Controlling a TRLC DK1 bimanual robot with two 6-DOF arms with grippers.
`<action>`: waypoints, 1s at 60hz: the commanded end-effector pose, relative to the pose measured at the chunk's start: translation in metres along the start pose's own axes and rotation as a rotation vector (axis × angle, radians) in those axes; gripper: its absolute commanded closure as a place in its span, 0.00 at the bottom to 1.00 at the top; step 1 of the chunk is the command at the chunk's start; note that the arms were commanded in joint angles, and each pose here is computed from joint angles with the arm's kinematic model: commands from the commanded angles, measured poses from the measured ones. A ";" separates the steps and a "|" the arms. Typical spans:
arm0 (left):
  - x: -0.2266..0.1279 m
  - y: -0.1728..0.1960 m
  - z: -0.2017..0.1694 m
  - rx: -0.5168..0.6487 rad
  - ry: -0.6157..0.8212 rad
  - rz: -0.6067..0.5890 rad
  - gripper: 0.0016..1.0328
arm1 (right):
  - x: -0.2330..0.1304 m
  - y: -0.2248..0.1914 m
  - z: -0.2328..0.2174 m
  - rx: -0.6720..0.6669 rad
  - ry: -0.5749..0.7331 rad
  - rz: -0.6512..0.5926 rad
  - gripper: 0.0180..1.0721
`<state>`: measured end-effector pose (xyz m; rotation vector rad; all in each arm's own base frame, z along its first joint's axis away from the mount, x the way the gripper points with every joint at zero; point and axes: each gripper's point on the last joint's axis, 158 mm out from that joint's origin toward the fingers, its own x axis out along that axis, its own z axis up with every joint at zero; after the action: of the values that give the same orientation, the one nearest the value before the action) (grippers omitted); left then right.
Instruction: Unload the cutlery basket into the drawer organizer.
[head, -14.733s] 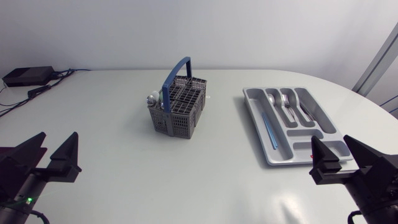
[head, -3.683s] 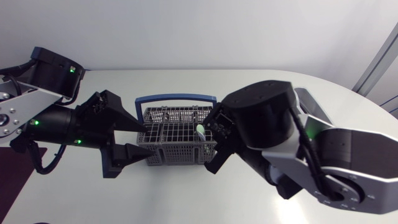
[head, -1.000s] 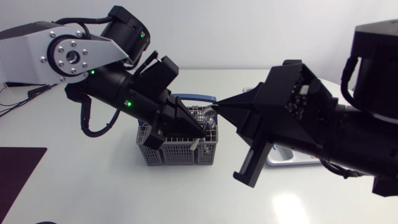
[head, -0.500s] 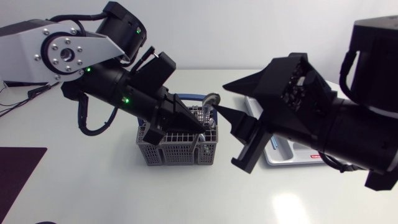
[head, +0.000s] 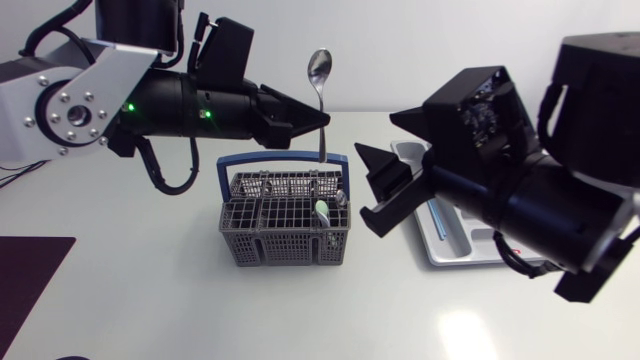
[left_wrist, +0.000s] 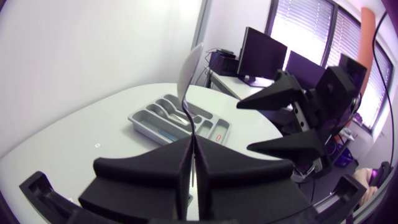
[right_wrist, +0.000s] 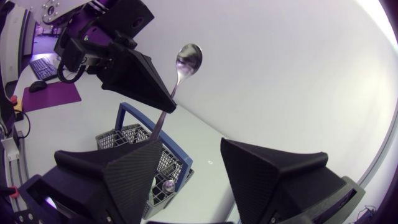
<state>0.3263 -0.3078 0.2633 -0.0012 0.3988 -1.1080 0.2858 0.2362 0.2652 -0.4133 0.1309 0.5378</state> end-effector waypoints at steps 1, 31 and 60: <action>0.001 0.006 -0.006 -0.123 -0.013 0.019 0.96 | 0.017 -0.001 -0.021 0.071 0.058 -0.030 0.43; 0.014 0.007 0.016 -0.203 -0.091 0.068 0.96 | 0.068 -0.019 0.001 0.270 0.053 -0.073 0.52; 0.011 0.018 0.022 -0.228 -0.115 0.092 0.96 | 0.090 -0.014 -0.005 0.368 0.130 -0.004 0.66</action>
<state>0.3448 -0.3157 0.2714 -0.2079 0.4216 -0.9779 0.3678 0.2634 0.2501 -0.1195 0.3216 0.4659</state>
